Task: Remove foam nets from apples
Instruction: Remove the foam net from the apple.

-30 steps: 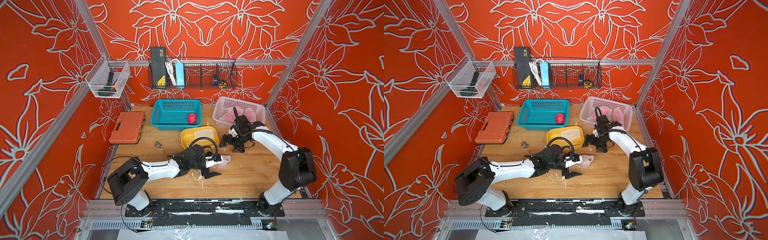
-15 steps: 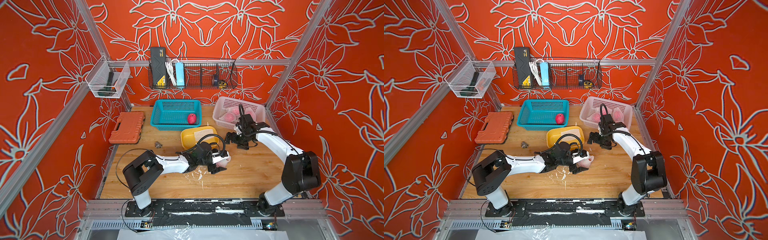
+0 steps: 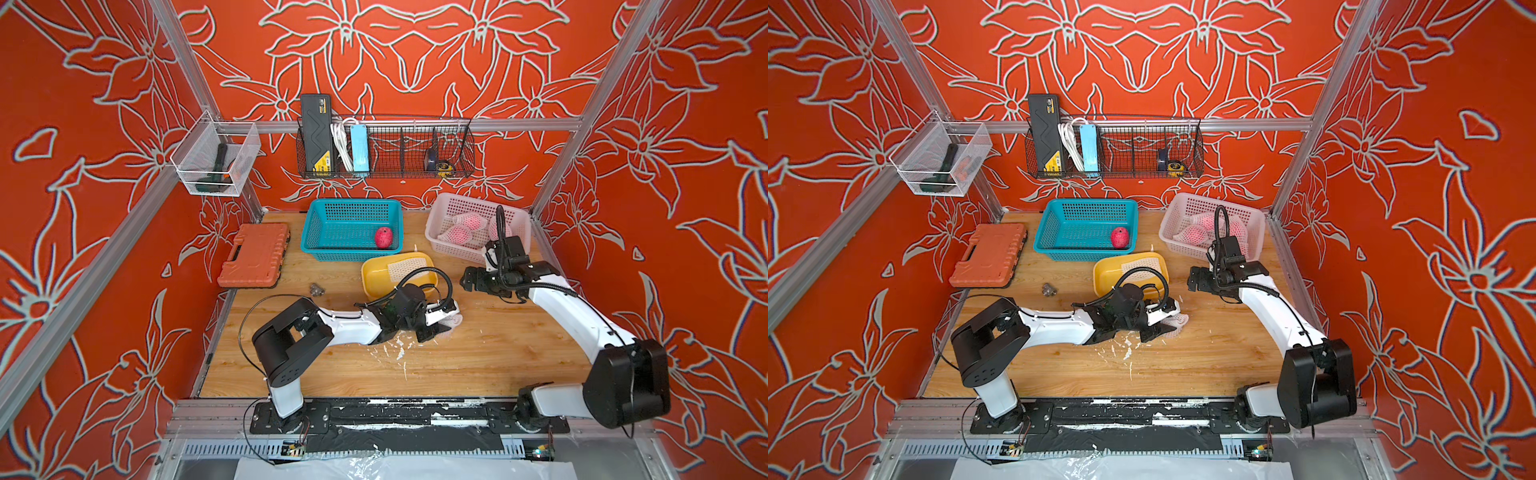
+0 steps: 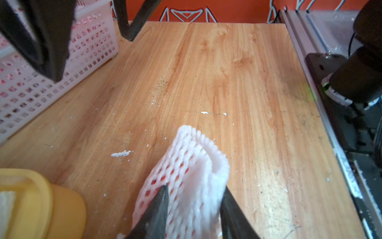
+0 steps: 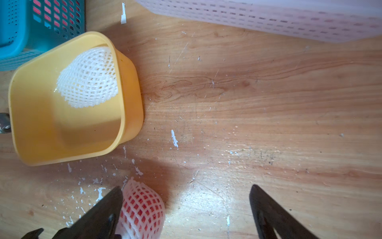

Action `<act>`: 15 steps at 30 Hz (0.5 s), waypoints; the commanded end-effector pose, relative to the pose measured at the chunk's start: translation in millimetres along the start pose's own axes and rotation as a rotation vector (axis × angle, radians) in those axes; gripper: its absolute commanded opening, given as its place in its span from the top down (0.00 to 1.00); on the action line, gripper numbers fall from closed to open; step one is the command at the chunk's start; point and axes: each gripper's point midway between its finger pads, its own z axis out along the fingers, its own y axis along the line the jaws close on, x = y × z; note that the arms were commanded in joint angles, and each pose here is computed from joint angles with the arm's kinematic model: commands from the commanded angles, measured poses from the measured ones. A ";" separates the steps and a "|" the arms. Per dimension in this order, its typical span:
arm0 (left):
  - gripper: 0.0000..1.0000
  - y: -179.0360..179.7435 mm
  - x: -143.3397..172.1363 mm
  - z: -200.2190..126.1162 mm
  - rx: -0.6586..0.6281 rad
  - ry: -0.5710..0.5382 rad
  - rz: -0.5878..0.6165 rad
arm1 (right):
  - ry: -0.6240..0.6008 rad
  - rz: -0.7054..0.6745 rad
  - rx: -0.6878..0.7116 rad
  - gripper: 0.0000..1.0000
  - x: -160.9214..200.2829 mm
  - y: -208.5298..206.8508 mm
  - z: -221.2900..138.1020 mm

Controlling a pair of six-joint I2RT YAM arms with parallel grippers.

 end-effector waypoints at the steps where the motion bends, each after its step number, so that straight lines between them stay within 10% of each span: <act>1: 0.67 6.5 -9.5 -1.9 -0.016 -0.026 0.008 | -0.106 -0.087 0.018 0.05 -10.6 -5.2 -6.9; 15: 0.79 28.8 -2.6 -65.8 -0.129 -0.047 -0.035 | -0.366 -0.475 -0.454 0.16 10.5 71.7 -43.0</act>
